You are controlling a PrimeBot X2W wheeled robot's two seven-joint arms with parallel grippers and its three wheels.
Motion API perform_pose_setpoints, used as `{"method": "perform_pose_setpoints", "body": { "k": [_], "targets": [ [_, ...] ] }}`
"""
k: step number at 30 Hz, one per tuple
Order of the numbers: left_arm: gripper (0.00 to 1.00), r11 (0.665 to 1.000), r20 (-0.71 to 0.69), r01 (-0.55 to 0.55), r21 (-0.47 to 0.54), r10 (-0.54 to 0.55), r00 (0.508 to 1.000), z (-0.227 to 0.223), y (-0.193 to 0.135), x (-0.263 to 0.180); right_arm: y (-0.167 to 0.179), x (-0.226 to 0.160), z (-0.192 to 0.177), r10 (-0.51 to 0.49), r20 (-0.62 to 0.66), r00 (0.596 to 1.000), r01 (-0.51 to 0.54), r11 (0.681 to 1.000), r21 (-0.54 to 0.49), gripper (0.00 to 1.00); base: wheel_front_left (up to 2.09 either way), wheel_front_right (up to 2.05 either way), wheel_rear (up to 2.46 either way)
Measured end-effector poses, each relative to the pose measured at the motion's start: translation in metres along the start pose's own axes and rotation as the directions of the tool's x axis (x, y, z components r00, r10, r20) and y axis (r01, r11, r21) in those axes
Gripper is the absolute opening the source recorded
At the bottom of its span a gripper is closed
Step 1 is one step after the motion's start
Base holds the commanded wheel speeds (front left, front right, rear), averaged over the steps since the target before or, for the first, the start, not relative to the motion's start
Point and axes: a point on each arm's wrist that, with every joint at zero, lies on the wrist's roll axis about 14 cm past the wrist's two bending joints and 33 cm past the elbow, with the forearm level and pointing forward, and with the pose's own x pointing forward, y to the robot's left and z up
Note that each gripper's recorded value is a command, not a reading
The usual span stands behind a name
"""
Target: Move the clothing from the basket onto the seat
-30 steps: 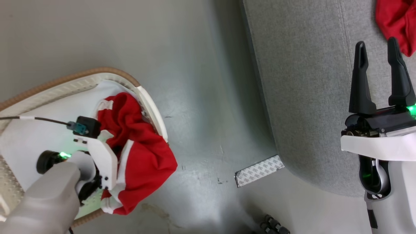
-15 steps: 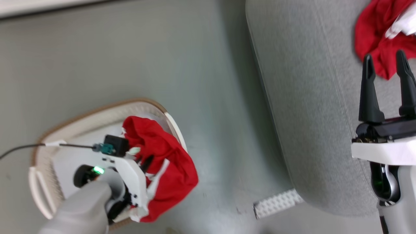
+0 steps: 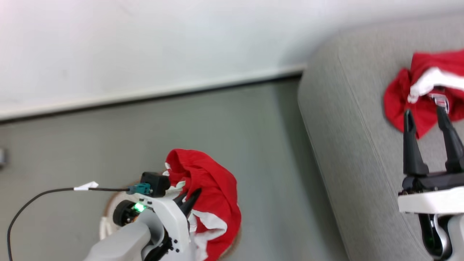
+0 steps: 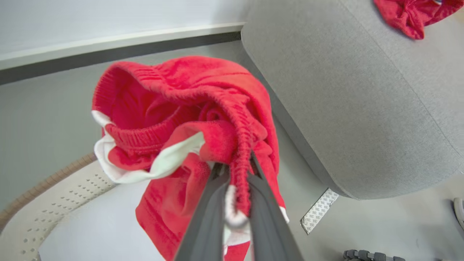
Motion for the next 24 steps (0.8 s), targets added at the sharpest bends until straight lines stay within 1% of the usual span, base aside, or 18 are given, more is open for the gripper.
{"method": "perform_pose_setpoints", "body": {
  "k": [5,6,9,12,16,20,22,24],
  "targets": [
    [0.00,0.999,0.123,-0.027,0.034,0.023,0.992,0.044,-0.009,-0.029,0.010,-0.012,0.017,0.027,0.041,0.999,-0.028,0.999,0.035,1.00,0.00,0.00,0.00],
    [0.00,0.999,0.158,-0.037,0.032,0.032,0.987,0.055,-0.009,-0.036,0.013,-0.015,0.018,0.034,0.043,0.999,-0.036,0.999,0.040,1.00,0.00,0.00,0.00],
    [0.00,0.995,0.229,-0.069,0.075,0.050,0.972,0.080,-0.008,-0.056,0.021,-0.022,0.020,0.053,0.046,0.998,-0.056,0.997,0.061,1.00,0.00,0.00,0.00],
    [0.00,0.991,0.309,-0.086,0.106,0.049,0.950,0.106,-0.015,-0.076,0.029,-0.028,0.026,0.076,0.060,0.995,-0.080,0.994,0.076,1.00,0.00,0.00,0.00],
    [0.00,0.978,0.423,-0.135,0.161,0.055,0.904,0.146,-0.023,-0.104,0.043,-0.032,0.034,0.112,0.083,0.990,-0.120,0.988,0.095,1.00,0.00,0.00,0.00],
    [0.00,0.965,0.534,-0.177,0.195,0.048,0.844,0.186,-0.032,-0.132,0.060,-0.033,0.039,0.154,0.101,0.983,-0.165,0.980,0.114,1.00,0.00,0.00,0.00],
    [0.00,0.956,0.579,-0.199,0.217,0.038,0.814,0.204,-0.038,-0.144,0.068,-0.035,0.038,0.174,0.099,0.980,-0.185,0.975,0.122,1.00,0.00,0.00,0.00],
    [0.00,0.949,0.607,-0.216,0.231,0.033,0.794,0.215,-0.042,-0.153,0.075,-0.035,0.040,0.189,0.105,0.976,-0.202,0.971,0.130,1.00,0.00,0.00,0.00]
  ]
}}
